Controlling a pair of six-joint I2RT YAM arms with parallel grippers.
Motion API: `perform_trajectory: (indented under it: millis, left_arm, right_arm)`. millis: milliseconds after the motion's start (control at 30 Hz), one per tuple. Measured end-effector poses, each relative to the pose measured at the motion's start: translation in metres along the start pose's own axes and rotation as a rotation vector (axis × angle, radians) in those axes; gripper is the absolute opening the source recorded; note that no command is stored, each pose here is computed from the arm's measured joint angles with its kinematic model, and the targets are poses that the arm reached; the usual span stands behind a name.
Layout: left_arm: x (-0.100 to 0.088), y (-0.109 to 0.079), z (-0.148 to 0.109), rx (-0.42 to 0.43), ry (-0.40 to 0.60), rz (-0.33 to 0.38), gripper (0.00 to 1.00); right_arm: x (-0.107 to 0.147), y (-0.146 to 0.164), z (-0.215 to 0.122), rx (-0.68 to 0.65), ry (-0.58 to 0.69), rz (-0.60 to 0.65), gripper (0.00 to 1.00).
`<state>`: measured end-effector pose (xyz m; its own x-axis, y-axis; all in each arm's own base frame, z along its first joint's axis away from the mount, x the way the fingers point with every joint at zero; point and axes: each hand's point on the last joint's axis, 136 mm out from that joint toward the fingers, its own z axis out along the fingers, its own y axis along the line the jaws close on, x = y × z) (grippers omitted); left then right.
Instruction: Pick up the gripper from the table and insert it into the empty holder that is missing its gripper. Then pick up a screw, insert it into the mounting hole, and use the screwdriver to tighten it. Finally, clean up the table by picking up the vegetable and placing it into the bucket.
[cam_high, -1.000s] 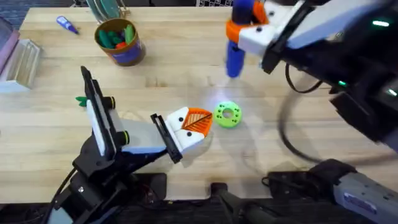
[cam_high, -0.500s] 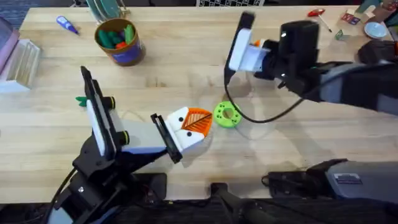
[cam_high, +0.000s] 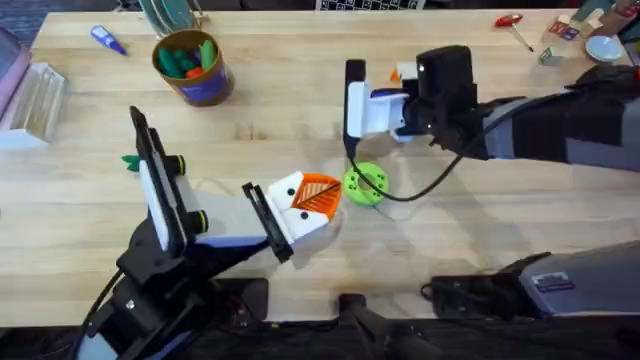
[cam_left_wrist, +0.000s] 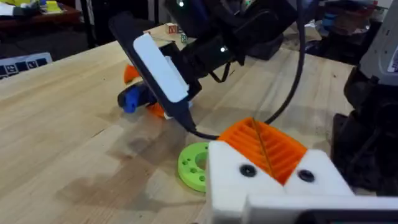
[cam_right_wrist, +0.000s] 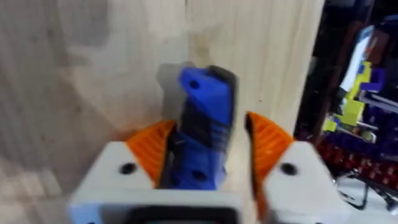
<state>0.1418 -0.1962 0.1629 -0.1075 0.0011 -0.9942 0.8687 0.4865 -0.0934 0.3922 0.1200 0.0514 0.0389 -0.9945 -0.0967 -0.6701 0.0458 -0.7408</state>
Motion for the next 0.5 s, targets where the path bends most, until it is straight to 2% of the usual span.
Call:
perform_trajectory:
  millis: [33,67,100,267,433,467,500]
  left_arm:
    - [0.0,0.0,0.0,0.0,0.0,0.0,0.013]
    - [0.0,0.0,0.0,0.0,0.0,0.0,0.013]
    - [0.0,0.0,0.0,0.0,0.0,0.0,0.013]
    - [0.0,0.0,0.0,0.0,0.0,0.0,0.013]
    - [0.0,0.0,0.0,0.0,0.0,0.0,0.013]
    - [0.0,0.0,0.0,0.0,0.0,0.001,0.038]
    - [0.0,0.0,0.0,0.0,0.0,0.005,0.165]
  right_arm:
    - [-0.001,-0.006,-0.001,0.017,0.007,-0.001,0.858]
    - [-0.001,-0.011,-0.002,0.032,0.014,0.0,0.954]
    - [-0.001,-0.013,-0.003,0.038,0.021,0.011,0.982]
    - [0.004,-0.013,-0.006,0.053,0.074,0.112,0.991]
    - [0.004,-0.02,-0.027,0.072,0.072,0.308,0.991]
    - [0.004,-0.022,-0.034,0.075,0.069,0.354,0.992]
    - [0.006,-0.024,-0.041,0.075,0.069,0.395,0.99]
